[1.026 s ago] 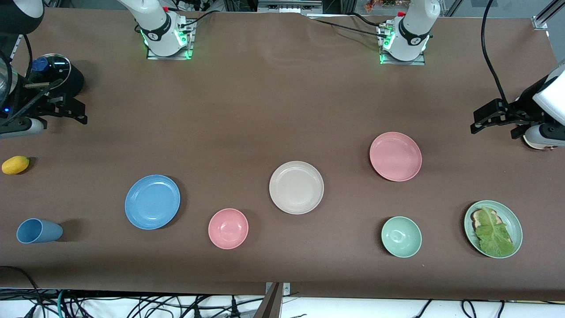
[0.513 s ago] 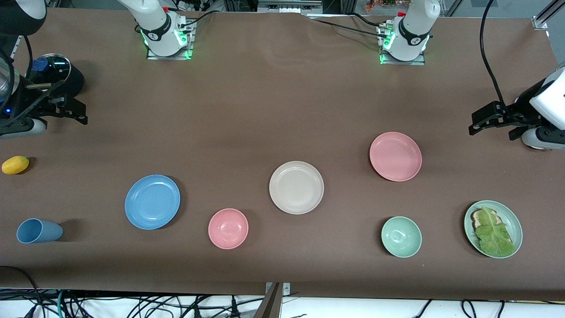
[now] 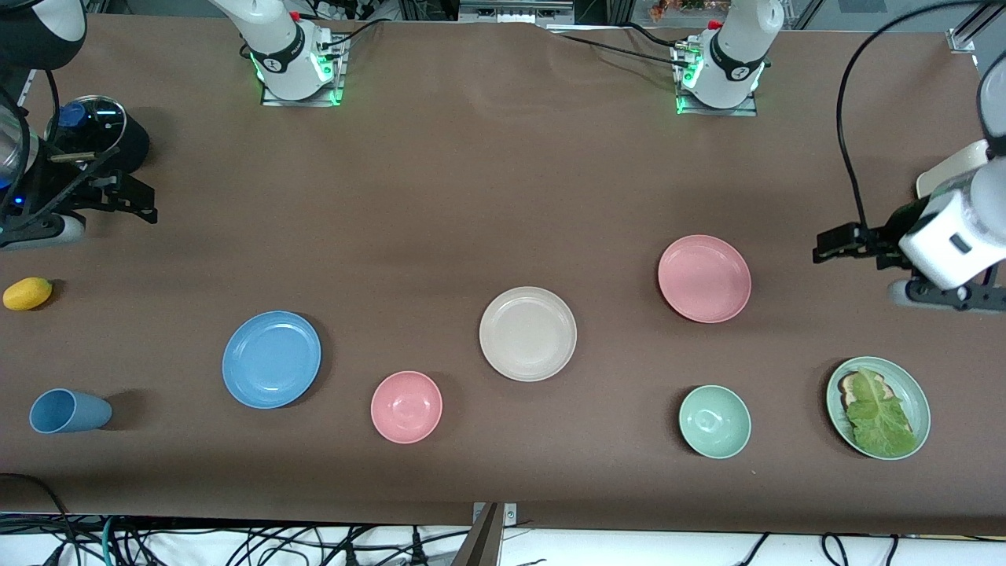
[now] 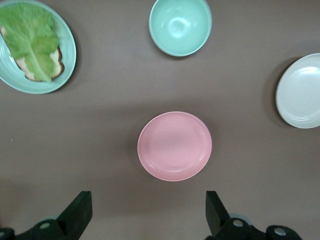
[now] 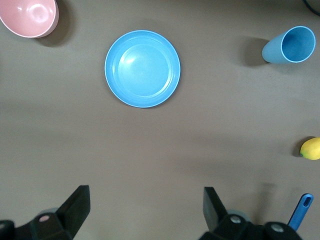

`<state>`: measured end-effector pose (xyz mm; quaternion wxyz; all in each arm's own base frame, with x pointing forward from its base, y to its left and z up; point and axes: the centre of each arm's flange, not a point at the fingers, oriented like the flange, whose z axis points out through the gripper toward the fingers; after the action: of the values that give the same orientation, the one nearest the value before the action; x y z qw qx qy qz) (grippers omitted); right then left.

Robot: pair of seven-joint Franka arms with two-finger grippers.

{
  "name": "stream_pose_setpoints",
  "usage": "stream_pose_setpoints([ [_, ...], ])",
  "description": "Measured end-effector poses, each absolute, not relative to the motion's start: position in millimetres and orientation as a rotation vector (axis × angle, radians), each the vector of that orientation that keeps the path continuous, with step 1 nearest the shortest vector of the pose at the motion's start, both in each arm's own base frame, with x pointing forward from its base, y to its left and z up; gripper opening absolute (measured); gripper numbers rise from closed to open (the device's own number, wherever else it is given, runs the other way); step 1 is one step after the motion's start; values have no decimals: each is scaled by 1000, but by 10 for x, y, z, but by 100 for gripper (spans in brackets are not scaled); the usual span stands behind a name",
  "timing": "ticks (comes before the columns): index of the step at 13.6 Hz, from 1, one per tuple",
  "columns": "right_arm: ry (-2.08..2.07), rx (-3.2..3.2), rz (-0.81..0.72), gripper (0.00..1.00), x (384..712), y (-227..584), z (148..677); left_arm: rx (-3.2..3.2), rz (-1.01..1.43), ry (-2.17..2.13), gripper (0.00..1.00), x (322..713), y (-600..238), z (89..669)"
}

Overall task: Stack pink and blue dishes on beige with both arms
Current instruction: 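Reach the left gripper down to the rim of the pink plate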

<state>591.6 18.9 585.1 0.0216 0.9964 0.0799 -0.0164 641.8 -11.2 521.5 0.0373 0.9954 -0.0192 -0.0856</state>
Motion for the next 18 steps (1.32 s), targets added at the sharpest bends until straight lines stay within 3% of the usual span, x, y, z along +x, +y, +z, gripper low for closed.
stream_pose_setpoints([
  [6,245,3088,-68,100,5927,179,5793,2962,-489,37,100,6638,191,4060],
  [13,256,3086,-103,100,5967,167,5668,2932,-427,22,100,6550,248,3274],
  [18,280,3088,-125,100,5996,130,5589,2894,-249,-64,100,6186,429,2729],
])
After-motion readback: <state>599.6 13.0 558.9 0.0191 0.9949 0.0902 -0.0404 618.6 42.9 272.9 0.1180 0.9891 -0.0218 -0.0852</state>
